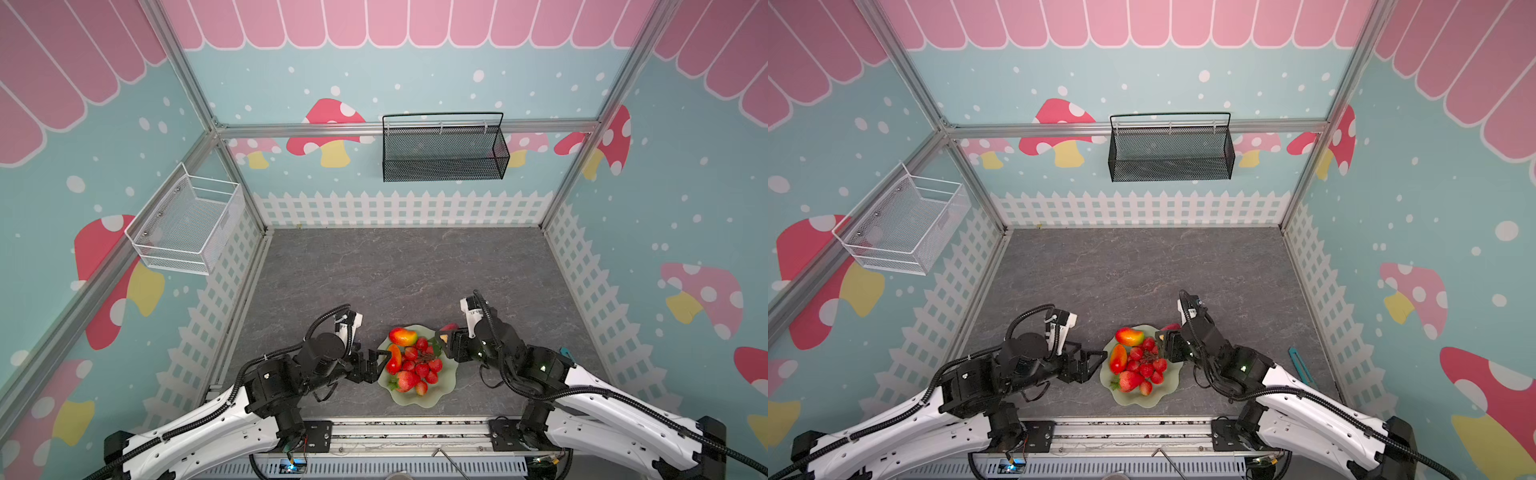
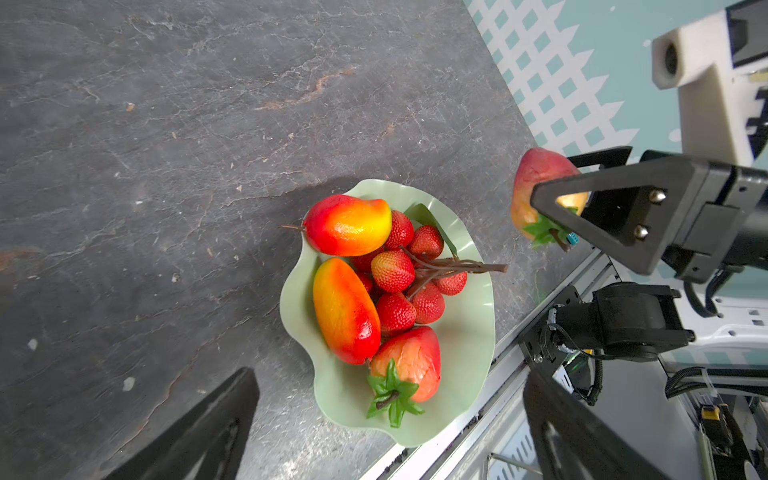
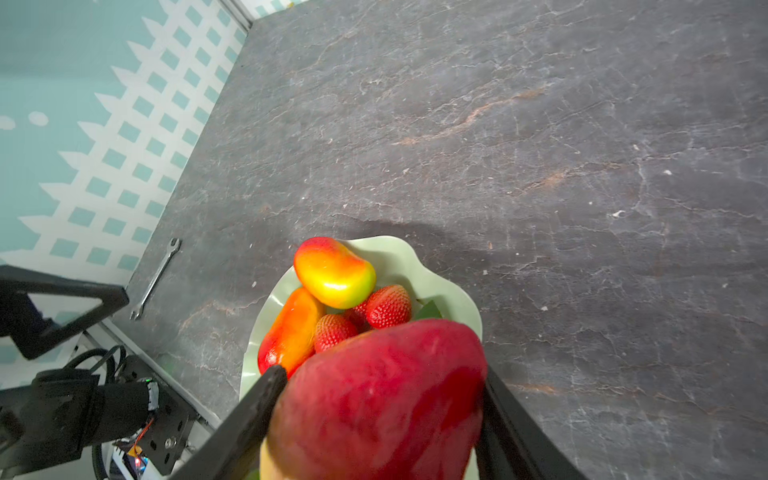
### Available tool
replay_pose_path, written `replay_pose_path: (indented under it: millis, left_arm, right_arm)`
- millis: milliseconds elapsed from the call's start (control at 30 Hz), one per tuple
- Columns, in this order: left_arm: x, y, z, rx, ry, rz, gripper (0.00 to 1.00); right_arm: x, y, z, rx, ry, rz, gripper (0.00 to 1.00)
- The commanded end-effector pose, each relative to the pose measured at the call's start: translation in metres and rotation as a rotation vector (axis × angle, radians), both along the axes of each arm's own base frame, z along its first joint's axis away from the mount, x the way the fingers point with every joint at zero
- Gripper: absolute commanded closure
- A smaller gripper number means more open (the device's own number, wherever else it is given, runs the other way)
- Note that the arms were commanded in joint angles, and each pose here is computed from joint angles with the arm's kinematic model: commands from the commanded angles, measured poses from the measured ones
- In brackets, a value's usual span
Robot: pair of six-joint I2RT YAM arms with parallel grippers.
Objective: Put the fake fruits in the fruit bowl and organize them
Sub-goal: 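Carry the red-yellow fruit into the bowl with the right gripper and release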
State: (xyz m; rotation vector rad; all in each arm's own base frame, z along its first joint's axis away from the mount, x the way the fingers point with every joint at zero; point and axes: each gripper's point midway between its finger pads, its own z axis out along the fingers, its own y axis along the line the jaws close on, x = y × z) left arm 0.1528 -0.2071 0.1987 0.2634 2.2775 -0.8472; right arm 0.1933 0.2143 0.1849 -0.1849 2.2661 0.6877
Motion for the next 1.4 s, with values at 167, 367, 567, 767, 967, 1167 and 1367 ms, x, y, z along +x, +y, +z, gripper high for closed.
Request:
replay_pose_path:
  millis: [167,367,567,767,967,1167,1367]
  left_arm:
    - [0.0,0.013,0.003,0.026,0.014,0.038,0.0]
    - [0.0,0.013,0.001,0.035,0.015,0.036,0.0]
    - [-0.002,0.015,-0.002,0.027,0.018,0.039,0.0]
    - [-0.003,0.013,-0.003,0.031,0.024,0.027,0.0]
    - [-0.008,0.008,-0.006,0.027,0.044,-0.01,0.0]
    - [-0.011,0.011,-0.003,-0.009,0.046,-0.006,0.0]
    - [-0.012,0.012,-0.004,-0.014,0.051,0.001,0.0]
  right_arm:
    - [-0.04,0.03,0.001,-0.087,-0.049,0.102,0.64]
    - [-0.06,0.034,-0.016,-0.156,-0.02,0.09,0.64]
    - [-0.078,0.026,-0.045,-0.164,0.078,0.076,0.65]
    - [-0.099,0.037,-0.063,-0.173,0.111,0.117,0.64]
    - [-0.099,0.044,-0.081,-0.237,0.126,0.083,0.63]
    - [-0.092,0.032,-0.083,-0.216,0.102,0.029,0.59]
    - [-0.09,0.026,-0.088,-0.217,0.095,0.009,0.53]
